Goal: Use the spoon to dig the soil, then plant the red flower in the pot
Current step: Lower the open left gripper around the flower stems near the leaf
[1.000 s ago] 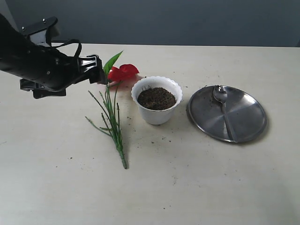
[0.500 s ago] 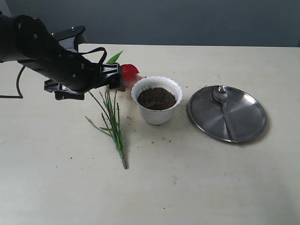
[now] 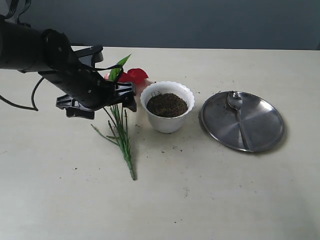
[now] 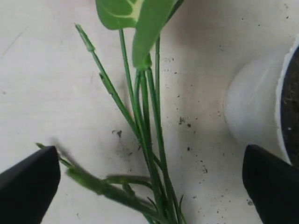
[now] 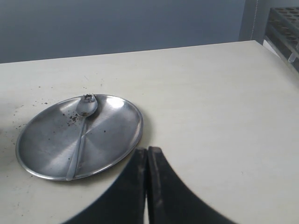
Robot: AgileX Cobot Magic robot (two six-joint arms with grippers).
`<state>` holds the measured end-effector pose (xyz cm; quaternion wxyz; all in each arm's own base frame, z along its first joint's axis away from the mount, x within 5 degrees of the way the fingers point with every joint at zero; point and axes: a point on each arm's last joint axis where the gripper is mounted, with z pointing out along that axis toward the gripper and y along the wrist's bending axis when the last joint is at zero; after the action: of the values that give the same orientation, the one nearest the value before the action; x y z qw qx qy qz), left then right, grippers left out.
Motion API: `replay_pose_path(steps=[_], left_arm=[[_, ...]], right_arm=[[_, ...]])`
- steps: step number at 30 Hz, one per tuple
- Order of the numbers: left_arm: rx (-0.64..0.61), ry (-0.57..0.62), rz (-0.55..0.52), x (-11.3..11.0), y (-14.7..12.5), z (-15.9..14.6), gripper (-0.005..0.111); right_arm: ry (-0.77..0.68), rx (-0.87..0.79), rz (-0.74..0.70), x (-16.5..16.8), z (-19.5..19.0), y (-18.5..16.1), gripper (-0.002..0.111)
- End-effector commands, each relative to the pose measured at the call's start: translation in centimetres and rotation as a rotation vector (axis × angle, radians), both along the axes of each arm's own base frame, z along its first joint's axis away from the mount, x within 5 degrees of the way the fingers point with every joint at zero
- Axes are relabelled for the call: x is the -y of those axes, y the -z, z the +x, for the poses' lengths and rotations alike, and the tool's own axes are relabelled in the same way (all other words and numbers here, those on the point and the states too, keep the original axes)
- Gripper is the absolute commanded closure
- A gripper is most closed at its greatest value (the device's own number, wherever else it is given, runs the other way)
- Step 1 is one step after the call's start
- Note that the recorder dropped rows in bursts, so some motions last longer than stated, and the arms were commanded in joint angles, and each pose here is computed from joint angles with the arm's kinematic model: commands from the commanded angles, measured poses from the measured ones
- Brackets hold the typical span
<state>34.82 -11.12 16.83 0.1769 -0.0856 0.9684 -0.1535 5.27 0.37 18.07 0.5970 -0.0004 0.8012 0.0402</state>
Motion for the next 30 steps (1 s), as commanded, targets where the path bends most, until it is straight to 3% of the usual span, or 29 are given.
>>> replay_pose_path(steps=[1, 30], left_arm=[[0.044, -0.010, -0.004, 0.2, -0.2, 0.6, 0.008], [0.013, 0.053, 0.075, 0.0, 1.5, 1.3, 0.008]], right_arm=[[-0.004, 0.009, -0.006, 0.0, 0.0, 0.0, 0.108], [-0.004, 0.009, -0.006, 0.0, 0.0, 0.0, 0.108]])
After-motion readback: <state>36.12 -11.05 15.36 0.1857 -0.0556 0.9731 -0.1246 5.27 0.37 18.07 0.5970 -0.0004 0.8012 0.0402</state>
